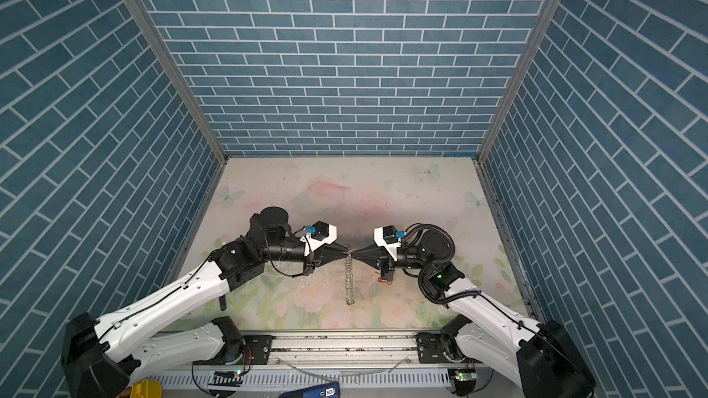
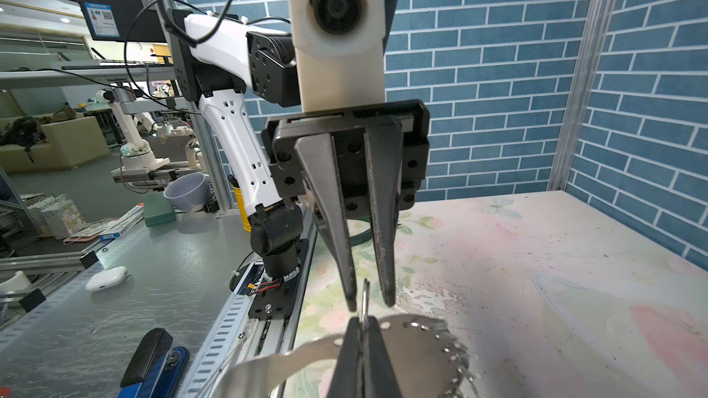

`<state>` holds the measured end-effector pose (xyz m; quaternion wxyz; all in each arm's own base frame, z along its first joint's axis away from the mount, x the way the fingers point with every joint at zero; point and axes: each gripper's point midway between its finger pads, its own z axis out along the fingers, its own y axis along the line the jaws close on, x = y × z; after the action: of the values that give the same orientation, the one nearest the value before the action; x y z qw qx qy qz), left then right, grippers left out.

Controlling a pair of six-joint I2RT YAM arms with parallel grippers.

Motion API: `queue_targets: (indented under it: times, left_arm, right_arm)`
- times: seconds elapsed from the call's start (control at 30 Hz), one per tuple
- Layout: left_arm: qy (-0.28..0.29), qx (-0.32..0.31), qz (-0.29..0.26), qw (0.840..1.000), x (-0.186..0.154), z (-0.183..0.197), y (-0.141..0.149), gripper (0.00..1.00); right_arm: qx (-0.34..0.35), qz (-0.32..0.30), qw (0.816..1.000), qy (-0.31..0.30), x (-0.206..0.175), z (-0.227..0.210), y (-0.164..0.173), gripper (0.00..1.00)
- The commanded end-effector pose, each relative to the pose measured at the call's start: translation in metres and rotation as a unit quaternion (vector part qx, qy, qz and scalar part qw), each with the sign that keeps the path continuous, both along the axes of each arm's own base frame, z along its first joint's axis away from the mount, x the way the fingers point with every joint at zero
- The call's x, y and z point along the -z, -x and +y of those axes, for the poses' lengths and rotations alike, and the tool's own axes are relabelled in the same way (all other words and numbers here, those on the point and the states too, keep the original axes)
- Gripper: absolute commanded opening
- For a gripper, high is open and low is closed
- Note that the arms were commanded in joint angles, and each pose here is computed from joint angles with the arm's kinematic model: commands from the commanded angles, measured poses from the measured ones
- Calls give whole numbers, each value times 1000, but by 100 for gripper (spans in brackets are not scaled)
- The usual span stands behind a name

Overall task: Attach keys to a key ring
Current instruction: Pass the keyring.

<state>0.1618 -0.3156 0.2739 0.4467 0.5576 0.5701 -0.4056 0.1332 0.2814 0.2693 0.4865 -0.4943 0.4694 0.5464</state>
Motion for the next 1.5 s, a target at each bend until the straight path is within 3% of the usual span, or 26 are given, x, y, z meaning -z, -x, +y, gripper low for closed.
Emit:
queue_targets:
  times: [0.0,0.47,0.7,0.9,1.47]
  left_arm:
    - [17,19,11,1000,-2,-2,5,15]
    - [39,24,14,999,-9,-4,3,5]
    - [8,-7,8,1000,1,-1,-7,1]
    - [-24,-14,7,1000,10,-1,-10,0]
    - [-72,12,35,997,30,-7,-3,0]
  right_arm:
    - [-15,-16,999,-25,-9,-3,8,0]
    - [-23,-7,999,-36,-8,2,3,0]
    - [6,-4,1000,11,8,2,-4,0]
    - [27,0,998,61,21,-2,-5,9]
    - [21,3,998,62,17,-2,-4,15]
